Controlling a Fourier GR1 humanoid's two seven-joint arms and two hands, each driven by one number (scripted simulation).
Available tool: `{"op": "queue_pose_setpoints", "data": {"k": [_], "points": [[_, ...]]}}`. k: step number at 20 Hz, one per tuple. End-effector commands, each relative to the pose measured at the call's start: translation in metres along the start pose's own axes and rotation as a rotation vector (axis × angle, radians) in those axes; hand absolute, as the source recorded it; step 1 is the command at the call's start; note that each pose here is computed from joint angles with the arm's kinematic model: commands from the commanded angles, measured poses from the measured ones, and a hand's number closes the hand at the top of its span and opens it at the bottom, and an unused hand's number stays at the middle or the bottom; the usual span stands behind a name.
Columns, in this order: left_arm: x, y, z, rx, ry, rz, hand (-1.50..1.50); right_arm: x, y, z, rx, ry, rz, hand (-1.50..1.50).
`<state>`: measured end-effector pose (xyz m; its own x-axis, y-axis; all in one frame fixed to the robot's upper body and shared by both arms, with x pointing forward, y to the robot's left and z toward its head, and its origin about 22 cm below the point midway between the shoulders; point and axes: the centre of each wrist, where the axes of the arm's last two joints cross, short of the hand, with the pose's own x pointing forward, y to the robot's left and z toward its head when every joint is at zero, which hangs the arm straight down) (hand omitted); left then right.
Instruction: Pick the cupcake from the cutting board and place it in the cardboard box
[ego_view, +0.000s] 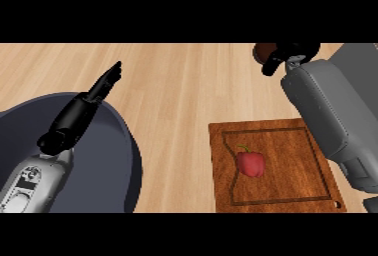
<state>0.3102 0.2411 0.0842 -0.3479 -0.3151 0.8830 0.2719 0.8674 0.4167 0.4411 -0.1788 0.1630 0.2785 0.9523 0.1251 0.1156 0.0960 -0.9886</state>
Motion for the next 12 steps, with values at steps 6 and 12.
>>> {"op": "queue_pose_setpoints", "data": {"k": [6, 12], "points": [[-0.004, -0.002, 0.008, 0.0, 0.037, -0.001, 0.0, 0.015, -0.064, -0.032, -0.303, 0.265, -0.155, 1.5], [-0.009, 0.011, 0.011, 0.027, 0.059, -0.008, 0.0, -0.02, -0.073, -0.05, -0.406, 0.453, -0.209, 1.5]]}}
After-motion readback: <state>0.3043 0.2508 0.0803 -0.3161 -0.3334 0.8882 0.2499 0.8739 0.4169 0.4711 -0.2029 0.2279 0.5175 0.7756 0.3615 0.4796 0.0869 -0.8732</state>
